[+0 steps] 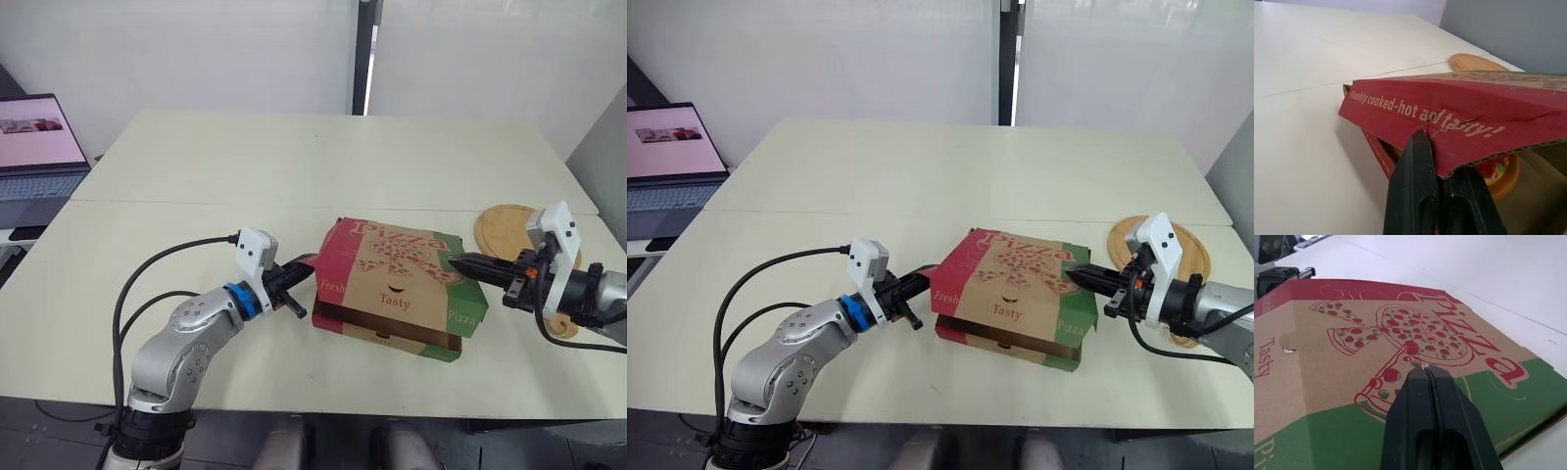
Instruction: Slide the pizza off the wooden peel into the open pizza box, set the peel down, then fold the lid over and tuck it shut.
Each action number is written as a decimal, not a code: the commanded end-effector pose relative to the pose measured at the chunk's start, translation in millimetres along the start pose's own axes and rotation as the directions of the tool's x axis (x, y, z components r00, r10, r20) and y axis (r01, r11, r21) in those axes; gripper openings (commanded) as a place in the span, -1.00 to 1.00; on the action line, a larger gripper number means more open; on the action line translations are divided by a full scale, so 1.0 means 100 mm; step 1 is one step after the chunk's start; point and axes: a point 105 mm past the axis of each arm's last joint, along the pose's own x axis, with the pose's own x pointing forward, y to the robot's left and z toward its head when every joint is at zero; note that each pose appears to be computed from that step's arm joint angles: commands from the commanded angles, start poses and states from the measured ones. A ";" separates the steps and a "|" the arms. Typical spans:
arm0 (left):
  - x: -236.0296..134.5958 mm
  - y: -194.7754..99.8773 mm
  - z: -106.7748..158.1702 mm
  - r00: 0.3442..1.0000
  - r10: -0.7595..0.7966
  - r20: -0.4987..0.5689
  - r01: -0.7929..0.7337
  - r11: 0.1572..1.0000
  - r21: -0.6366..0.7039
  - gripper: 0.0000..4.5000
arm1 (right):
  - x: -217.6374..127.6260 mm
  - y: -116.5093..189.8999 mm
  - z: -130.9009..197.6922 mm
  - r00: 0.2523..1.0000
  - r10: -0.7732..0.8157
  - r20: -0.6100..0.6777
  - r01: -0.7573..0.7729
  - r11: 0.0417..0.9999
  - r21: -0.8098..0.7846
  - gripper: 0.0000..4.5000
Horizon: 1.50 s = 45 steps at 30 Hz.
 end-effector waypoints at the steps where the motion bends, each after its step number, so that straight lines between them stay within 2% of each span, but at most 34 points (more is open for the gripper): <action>1: -0.01 -0.12 0.06 0.997 -0.073 0.025 0.073 0.997 0.001 -1.00 | 0.00 0.04 0.11 0.999 0.014 0.036 -0.012 0.999 -0.049 -0.99; 3: -0.03 -0.13 0.07 0.996 -0.087 0.027 0.088 0.996 -0.012 -1.00 | 0.01 0.05 0.10 0.999 0.016 0.033 -0.015 0.998 -0.053 -0.99; 6: -0.07 -0.15 0.08 0.992 -0.128 0.008 0.128 0.992 0.018 -0.75 | 0.02 0.05 0.10 0.999 0.021 0.033 -0.019 0.998 -0.055 -1.00; 9: -0.15 -0.10 0.10 0.991 -0.134 -0.016 0.135 0.990 0.052 -0.35 | 0.03 0.06 0.09 0.999 0.025 0.032 -0.023 0.998 -0.057 -1.00; 12: -0.26 -0.06 0.08 0.982 -0.171 -0.085 0.178 0.981 0.082 0.05 | 0.04 0.07 0.08 0.999 0.030 0.032 -0.028 0.998 -0.058 -1.00; 18: -0.53 0.13 0.17 0.940 -0.243 -0.237 0.277 0.953 0.122 0.05 | 0.06 0.07 0.07 0.999 0.039 0.032 -0.037 0.997 -0.062 -1.00; 20: -0.60 0.23 0.20 0.926 -0.257 -0.278 0.294 0.951 0.099 0.05 | 0.07 0.07 0.07 0.999 0.041 0.032 -0.039 0.997 -0.063 -1.00; 22: -0.63 0.37 0.27 0.928 -0.241 -0.283 0.274 0.958 0.081 -0.22 | 0.07 0.08 0.06 0.999 0.044 0.031 -0.042 0.997 -0.064 -1.00; 27: -0.45 0.66 0.59 0.967 -0.178 -0.182 0.196 0.977 0.087 -0.92 | 0.08 0.07 0.06 0.999 0.046 0.026 -0.045 0.997 -0.068 -1.00; 28: -0.41 0.67 0.63 0.969 -0.174 -0.173 0.193 0.976 0.099 -0.98 | 0.08 0.07 0.06 0.999 0.047 0.025 -0.045 0.997 -0.070 -1.00; 37: 0.01 0.60 0.58 0.962 -0.187 -0.199 0.233 0.943 0.238 -0.98 | 0.06 0.02 0.11 0.999 0.037 0.027 -0.034 0.996 -0.086 -1.00; 45: 0.14 0.49 0.47 0.956 -0.219 -0.197 0.263 0.936 0.234 -0.98 | 0.07 -0.01 0.14 0.999 0.035 0.034 -0.032 0.995 -0.095 -1.00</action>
